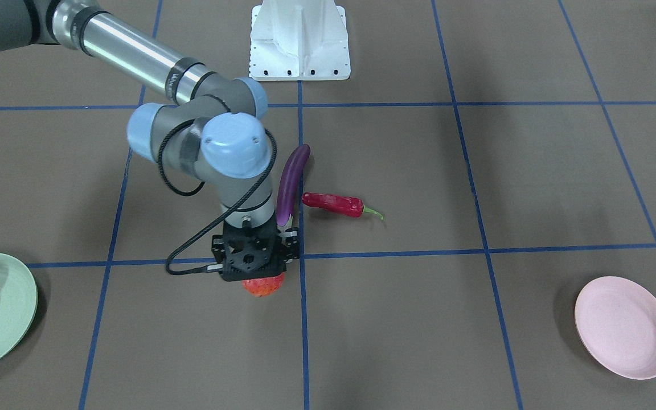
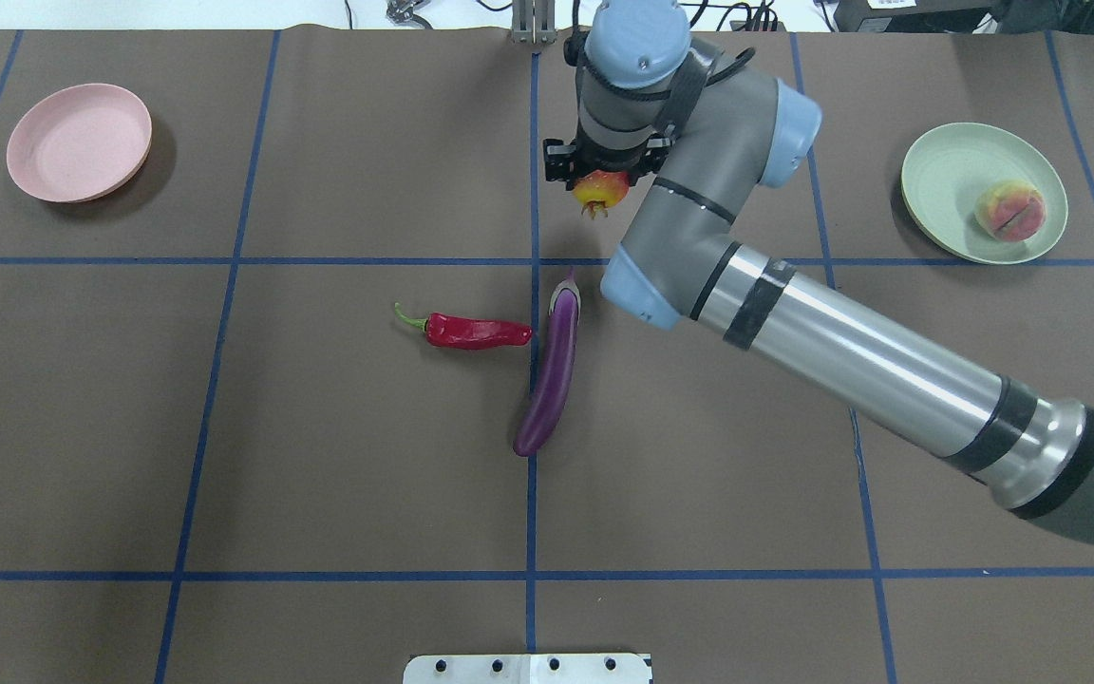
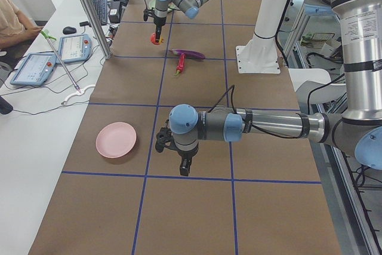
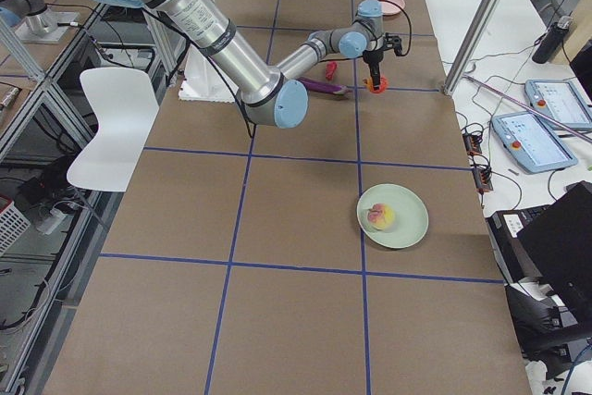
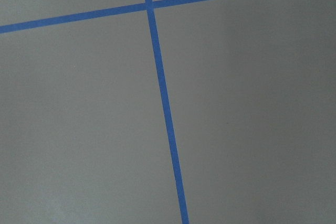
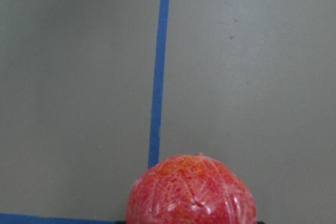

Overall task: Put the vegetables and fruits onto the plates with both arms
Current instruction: 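Carry the pomegranate to the green plate and release it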

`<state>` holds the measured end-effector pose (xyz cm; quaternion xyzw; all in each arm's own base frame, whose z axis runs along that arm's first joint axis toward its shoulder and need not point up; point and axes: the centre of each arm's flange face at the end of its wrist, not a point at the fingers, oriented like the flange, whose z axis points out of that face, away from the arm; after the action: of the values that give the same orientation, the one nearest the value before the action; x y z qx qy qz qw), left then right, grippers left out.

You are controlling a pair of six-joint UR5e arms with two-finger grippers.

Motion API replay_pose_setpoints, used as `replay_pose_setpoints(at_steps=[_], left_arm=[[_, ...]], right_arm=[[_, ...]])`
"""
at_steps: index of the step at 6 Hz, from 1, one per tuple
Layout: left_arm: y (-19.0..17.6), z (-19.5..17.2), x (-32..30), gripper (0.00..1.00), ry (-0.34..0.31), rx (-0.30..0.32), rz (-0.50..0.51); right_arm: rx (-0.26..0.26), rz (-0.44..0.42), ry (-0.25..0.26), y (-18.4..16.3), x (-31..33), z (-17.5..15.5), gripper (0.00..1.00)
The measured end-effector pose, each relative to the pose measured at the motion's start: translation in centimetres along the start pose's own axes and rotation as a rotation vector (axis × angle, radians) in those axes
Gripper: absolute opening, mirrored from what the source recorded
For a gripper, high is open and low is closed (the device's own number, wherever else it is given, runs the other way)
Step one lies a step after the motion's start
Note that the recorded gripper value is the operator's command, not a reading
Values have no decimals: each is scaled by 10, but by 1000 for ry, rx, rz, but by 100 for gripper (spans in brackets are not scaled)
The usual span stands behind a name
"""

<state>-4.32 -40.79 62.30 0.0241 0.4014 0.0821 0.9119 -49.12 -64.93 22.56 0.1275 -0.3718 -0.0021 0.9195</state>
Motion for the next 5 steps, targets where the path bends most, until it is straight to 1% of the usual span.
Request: replay_pose_setpoints(at_steps=[1,2,3,4,5], left_arm=[[0,0,0,100,0,0,0],[0,0,0,100,0,1,1],[0,-1,1,100,0,2,2],[0,-2,2,100,0,4,4],[-1,-2,2,100,0,5,6]], right_arm=[[-26,-57,10,-30,79,-6,0],[-49,-116,29,-48,159,-11,0],[-68,-176,65,-56,225,-12,0],[-98,-222,102,-53,286,-6,0],[-126,-241,119,-40,343,7,24]])
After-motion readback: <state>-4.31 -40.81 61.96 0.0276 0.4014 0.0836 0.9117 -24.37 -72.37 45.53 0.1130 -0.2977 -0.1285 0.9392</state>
